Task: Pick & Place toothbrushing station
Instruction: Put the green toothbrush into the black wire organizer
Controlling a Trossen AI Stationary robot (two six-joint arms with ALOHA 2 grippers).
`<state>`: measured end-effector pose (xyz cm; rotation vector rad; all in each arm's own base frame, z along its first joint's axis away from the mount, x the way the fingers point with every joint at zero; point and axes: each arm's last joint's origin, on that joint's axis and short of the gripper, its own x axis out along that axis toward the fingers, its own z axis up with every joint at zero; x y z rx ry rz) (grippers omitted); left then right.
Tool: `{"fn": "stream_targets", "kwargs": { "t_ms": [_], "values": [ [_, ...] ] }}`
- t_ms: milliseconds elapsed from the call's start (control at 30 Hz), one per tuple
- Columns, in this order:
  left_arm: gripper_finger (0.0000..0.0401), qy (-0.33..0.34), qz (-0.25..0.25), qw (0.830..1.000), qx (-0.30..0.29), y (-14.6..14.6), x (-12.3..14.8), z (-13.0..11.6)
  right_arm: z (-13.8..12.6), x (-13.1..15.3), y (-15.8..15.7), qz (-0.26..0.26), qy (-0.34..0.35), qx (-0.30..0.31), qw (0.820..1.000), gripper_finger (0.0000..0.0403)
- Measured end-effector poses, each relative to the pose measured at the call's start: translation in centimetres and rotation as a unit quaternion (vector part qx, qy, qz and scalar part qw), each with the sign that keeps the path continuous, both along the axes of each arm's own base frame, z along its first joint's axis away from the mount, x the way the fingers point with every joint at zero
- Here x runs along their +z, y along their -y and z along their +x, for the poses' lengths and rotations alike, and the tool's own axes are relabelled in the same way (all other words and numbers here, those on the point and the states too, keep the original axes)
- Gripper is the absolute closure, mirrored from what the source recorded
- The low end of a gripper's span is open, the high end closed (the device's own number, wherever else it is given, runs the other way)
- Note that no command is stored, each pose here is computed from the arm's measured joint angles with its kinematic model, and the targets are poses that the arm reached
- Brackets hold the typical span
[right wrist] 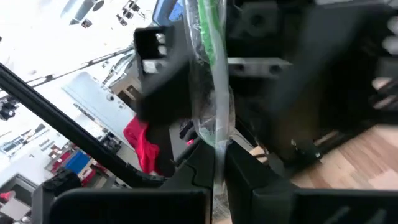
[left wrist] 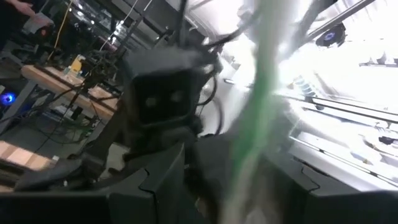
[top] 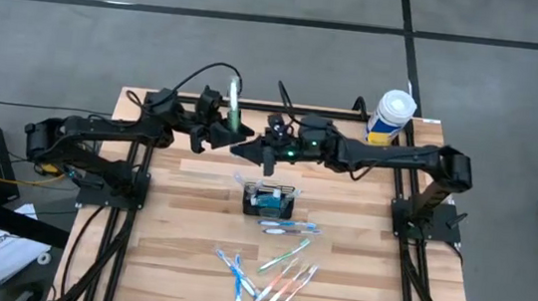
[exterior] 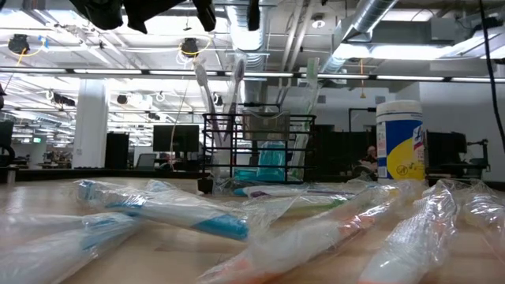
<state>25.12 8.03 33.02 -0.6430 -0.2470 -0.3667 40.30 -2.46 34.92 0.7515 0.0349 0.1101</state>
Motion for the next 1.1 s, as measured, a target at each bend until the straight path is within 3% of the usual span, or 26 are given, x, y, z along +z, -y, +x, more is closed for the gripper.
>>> {"fn": "stream_targets", "kwargs": {
  "t_ms": [300,500,833,1100],
  "values": [
    [0.0229,-0.003,0.007,1.0,-0.003,-0.5,0.0,-0.2,-1.3,0.6,0.6,-0.033,-0.095,-0.021,0.995,0.0396],
    [0.0229,-0.004,0.009,1.0,0.002,-1.0,-0.1,-0.4,-2.8,2.5,1.4,-0.056,-0.073,-0.046,0.995,0.0396],
    [0.023,-0.005,0.01,1.0,0.0,-1.0,-0.1,-0.4,-3.2,2.7,1.6,-0.058,-0.077,-0.045,0.994,0.0395],
    [0.028,-0.005,0.008,1.0,0.003,-1.0,-0.1,-0.4,-3.1,2.8,1.4,-0.057,-0.07,-0.039,0.995,0.0394]
  ]
}}
